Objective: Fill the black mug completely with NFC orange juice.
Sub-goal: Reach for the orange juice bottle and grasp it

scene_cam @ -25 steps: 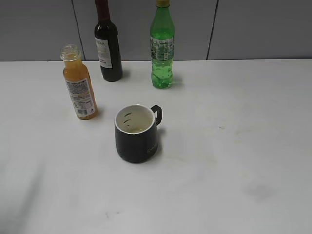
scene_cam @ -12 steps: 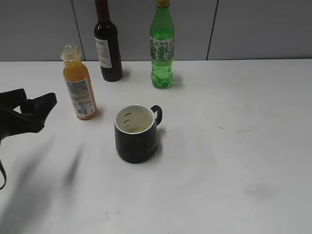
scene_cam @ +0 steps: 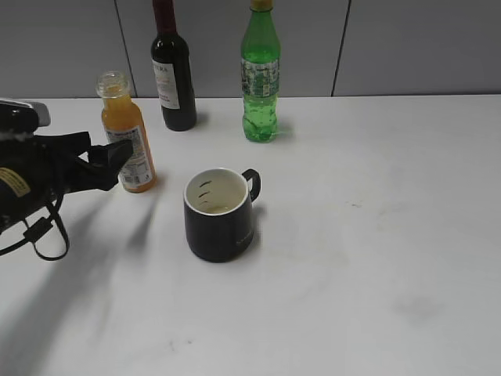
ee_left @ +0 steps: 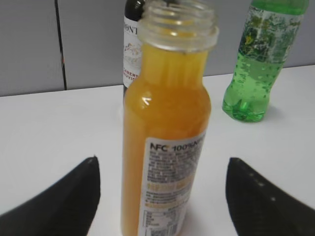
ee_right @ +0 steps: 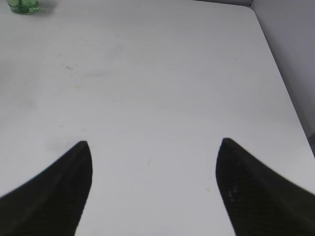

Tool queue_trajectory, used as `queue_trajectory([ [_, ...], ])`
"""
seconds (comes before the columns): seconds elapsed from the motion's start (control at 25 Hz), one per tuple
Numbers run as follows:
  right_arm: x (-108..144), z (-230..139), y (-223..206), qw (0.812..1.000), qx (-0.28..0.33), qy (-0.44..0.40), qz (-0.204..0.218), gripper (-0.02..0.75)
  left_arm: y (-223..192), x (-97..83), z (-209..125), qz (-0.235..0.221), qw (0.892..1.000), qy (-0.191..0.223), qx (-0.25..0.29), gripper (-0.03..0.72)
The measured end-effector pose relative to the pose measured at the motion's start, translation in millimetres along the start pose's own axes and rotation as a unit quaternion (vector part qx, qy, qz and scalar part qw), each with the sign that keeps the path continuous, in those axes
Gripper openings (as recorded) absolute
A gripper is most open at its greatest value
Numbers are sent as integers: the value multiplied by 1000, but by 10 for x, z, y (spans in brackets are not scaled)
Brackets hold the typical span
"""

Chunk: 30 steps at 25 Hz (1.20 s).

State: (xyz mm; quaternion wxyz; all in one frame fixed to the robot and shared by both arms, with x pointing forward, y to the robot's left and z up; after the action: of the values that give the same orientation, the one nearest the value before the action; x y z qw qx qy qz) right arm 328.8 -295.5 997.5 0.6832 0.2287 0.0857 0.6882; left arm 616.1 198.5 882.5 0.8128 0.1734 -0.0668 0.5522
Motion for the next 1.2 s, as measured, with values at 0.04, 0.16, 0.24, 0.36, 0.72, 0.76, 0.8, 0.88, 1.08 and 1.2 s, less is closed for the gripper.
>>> queue_trajectory([
  [0.04, 0, 0, 0, 1000, 0, 0, 0, 594, -57, -12, -28, -4, 1000, -2, 3, 610],
  [0.16, 0, 0, 0, 1000, 0, 0, 0, 594, -233, -32, -102, -14, 1000, -7, 15, 655],
  [0.24, 0, 0, 0, 1000, 0, 0, 0, 594, -338, -37, -132, -18, 1000, -10, 18, 669],
  [0.36, 0, 0, 0, 1000, 0, 0, 0, 594, -455, -29, -147, -19, 1000, -9, 18, 673],
  [0.72, 0, 0, 0, 1000, 0, 0, 0, 594, -753, -41, -243, -23, 1000, -14, 13, 671],
  [0.76, 0, 0, 0, 1000, 0, 0, 0, 594, -791, -45, -251, -25, 1000, -16, 11, 671],
  [0.8, 0, 0, 0, 1000, 0, 0, 0, 594, -824, -52, -270, -26, 999, -16, 11, 671],
  [0.88, 0, 0, 0, 1000, 0, 0, 0, 594, -894, -71, -303, -30, 999, -19, 9, 669],
  [1.08, 0, 0, 0, 1000, 0, 0, 0, 594, -990, -143, -352, -47, 998, -30, 2, 619],
  [1.2, 0, 0, 0, 1000, 0, 0, 0, 594, -1007, -159, -348, -50, 998, -35, -4, 472],
])
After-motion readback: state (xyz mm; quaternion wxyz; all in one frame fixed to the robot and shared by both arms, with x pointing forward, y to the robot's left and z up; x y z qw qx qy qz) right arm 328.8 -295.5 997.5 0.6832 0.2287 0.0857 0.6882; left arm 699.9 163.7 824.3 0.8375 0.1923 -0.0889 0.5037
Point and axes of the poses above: a point on each arm's last joint axis where the gripper is mounted, y pointing back along that axis away from the gripper, x along the wrist's bending axis when the last joint is at zero, z = x × y, the point moved 9 cm from there along -y, pointing out along that axis toward the gripper, and after that the axes turned 15 degrees about -y, right-handed, at the moved point
